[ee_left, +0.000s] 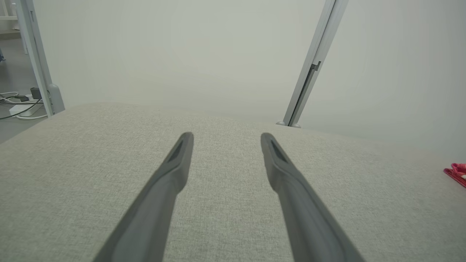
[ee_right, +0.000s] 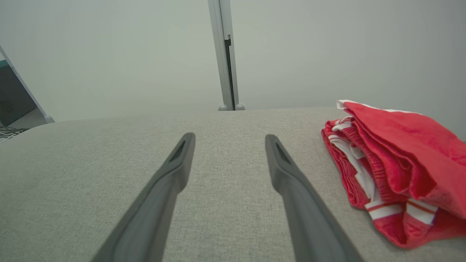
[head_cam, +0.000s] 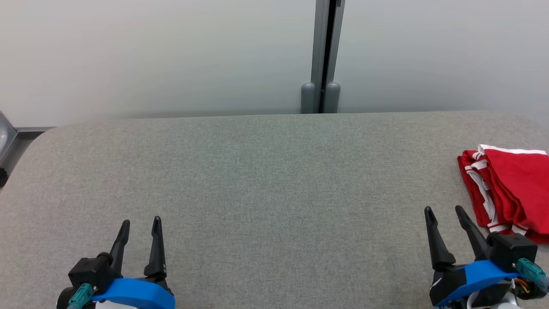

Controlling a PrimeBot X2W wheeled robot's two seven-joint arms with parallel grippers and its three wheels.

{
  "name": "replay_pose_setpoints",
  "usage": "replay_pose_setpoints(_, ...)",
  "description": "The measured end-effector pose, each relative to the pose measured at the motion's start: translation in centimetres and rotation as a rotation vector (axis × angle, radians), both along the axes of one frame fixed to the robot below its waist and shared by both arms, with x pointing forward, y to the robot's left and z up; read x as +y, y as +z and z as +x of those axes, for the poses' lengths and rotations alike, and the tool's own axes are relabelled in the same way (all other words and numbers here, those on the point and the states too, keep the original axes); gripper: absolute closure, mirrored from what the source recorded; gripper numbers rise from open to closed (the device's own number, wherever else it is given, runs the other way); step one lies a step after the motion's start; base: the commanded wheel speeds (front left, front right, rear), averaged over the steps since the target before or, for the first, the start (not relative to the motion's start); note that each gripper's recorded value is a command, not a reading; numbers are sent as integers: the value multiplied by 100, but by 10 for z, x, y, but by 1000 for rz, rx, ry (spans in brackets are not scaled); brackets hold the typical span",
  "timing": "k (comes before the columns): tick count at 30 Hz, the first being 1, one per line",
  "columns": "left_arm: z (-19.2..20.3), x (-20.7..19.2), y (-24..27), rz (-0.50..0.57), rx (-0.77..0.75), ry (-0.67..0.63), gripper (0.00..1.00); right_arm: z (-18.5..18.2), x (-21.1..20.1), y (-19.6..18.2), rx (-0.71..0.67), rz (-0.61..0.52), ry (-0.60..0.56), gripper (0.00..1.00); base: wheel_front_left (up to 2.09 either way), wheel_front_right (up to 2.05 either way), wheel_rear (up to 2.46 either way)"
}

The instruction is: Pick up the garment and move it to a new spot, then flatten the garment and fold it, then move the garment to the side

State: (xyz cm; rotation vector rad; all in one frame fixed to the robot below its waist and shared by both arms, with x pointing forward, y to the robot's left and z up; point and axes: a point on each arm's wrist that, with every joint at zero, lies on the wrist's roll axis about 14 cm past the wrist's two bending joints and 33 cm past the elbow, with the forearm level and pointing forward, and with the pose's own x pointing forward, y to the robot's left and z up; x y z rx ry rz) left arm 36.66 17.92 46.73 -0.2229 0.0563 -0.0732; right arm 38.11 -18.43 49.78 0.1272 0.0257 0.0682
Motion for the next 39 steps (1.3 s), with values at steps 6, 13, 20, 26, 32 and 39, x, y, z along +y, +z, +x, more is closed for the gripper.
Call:
replay_pose_setpoints(6,0,-3,-2,8,6,-16,0,-3,-1,0,5,2,-5,0,0,0,0)
replay_pose_setpoints(13,1,-8,-2,3,2,-28,0,-4,-5,1,4,6,-19,0,0,0,0)
replay_pose_setpoints(20,0,-8,-2,10,3,-30,0,-5,-3,0,8,13,-17,0,0,0,0)
replay_pose_setpoints(26,-7,-11,-15,-1,46,-31,100,-9,-1,-11,43,19,-15,100,0,0,0)
replay_pose_setpoints(32,-17,-9,-33,-60,116,-8,100,-14,-3,-26,98,79,-30,100,0,0,0)
replay_pose_setpoints(39,-14,-4,-30,-179,129,36,100,-14,-6,-26,107,210,-53,100,0,0,0)
